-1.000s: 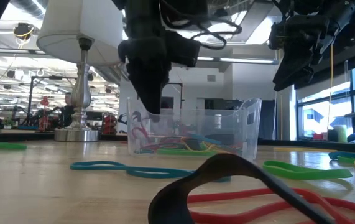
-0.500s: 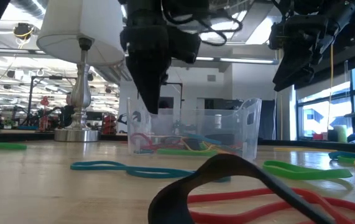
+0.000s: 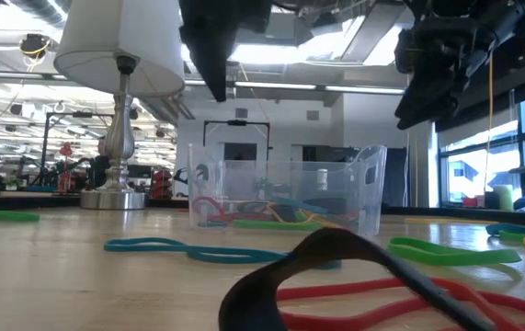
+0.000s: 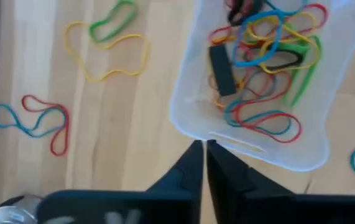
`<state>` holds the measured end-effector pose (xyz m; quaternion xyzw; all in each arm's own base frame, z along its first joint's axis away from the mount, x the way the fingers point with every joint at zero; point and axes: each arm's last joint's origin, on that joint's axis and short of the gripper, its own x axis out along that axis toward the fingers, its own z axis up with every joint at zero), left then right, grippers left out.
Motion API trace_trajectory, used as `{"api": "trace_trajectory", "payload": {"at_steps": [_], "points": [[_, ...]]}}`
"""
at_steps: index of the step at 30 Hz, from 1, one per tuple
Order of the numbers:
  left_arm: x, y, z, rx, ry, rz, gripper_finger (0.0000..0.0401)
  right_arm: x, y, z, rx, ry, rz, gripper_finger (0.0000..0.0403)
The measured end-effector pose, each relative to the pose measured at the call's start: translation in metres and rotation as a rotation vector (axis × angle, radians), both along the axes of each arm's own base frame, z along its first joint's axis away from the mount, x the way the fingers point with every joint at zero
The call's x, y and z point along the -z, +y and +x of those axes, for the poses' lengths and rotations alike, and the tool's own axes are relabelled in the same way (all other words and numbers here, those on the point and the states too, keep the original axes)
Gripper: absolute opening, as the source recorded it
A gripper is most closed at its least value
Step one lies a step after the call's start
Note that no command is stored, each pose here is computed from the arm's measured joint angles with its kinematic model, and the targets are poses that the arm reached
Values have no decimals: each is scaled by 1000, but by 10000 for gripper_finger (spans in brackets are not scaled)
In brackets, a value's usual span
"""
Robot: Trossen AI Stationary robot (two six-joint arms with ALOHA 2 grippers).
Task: Pick and place rubber bands into bin
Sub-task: Put the green rubber band into the transparent bin
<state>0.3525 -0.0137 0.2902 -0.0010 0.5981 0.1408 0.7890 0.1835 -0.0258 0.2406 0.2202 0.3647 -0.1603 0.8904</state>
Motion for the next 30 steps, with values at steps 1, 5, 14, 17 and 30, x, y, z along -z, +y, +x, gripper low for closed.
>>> {"api": "trace_trajectory", "payload": {"at_steps": [1, 5, 14, 17, 30], "points": [[0, 5, -3, -13, -6, -2, 8, 0, 0, 0, 0, -6, -1, 165], [8, 24, -14, -67, -13, -49, 1, -3, 0, 3, 0, -37, -5, 165], [44, 38, -42, -61, -154, -116, 2, -4, 0, 4, 15, -54, 8, 165], [54, 37, -59, -61, -213, -115, 2, -8, -2, 12, 60, -144, 27, 165], [85, 34, -137, -109, -369, -99, 2, -7, -42, 126, 61, -106, -148, 165]]}}
